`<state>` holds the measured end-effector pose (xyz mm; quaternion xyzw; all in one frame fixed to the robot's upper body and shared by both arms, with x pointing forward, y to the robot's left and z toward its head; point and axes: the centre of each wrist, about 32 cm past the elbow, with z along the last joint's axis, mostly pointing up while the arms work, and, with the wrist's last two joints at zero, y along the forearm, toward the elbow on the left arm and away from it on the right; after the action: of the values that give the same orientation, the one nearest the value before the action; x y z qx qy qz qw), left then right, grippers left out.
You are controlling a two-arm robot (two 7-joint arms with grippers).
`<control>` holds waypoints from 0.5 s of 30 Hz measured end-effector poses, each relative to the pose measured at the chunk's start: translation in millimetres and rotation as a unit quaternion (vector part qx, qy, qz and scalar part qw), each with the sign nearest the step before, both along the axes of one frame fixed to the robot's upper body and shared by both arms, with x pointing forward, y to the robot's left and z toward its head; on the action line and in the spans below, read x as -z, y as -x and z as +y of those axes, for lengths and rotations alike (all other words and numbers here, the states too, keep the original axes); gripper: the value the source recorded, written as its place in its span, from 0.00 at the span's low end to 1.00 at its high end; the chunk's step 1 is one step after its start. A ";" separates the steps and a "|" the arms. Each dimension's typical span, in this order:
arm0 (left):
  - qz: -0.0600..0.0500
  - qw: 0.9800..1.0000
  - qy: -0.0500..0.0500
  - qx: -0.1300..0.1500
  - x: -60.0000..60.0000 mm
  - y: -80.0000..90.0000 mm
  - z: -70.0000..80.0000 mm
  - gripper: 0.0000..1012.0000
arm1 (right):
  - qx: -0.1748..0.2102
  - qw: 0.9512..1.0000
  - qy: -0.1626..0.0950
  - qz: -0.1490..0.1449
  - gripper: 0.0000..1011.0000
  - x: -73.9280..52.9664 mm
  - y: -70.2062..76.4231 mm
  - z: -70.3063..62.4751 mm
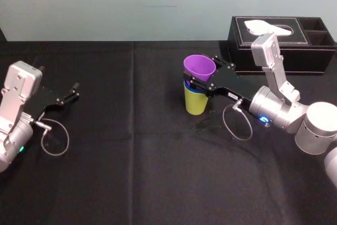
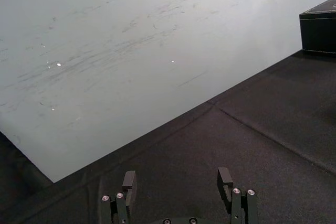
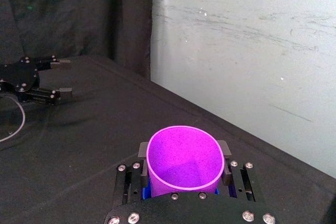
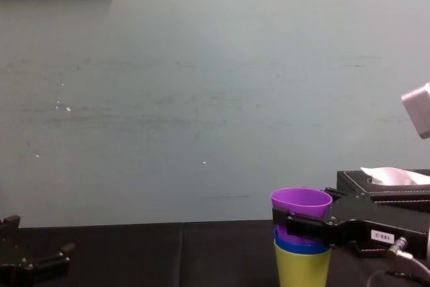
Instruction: Stack the three plastic cups sequentially using one hand.
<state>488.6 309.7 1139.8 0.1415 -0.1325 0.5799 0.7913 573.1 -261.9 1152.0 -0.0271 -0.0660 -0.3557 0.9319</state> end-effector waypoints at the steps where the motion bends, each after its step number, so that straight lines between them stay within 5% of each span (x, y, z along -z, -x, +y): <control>1: 0.000 1.000 0.000 0.000 0.0 0.0 0.0 1.00 | 0.000 1.000 0.000 0.000 0.73 0.4 0.0 -0.1; 15: 0.000 1.000 0.000 0.000 0.0 0.0 0.0 1.00 | 0.003 1.000 -0.002 0.009 0.73 7.0 1.2 -0.3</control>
<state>488.6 309.7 1139.8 0.1415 -0.1325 0.5799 0.7913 571.9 -262.2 1145.1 -0.0288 -0.0571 -0.3585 0.9313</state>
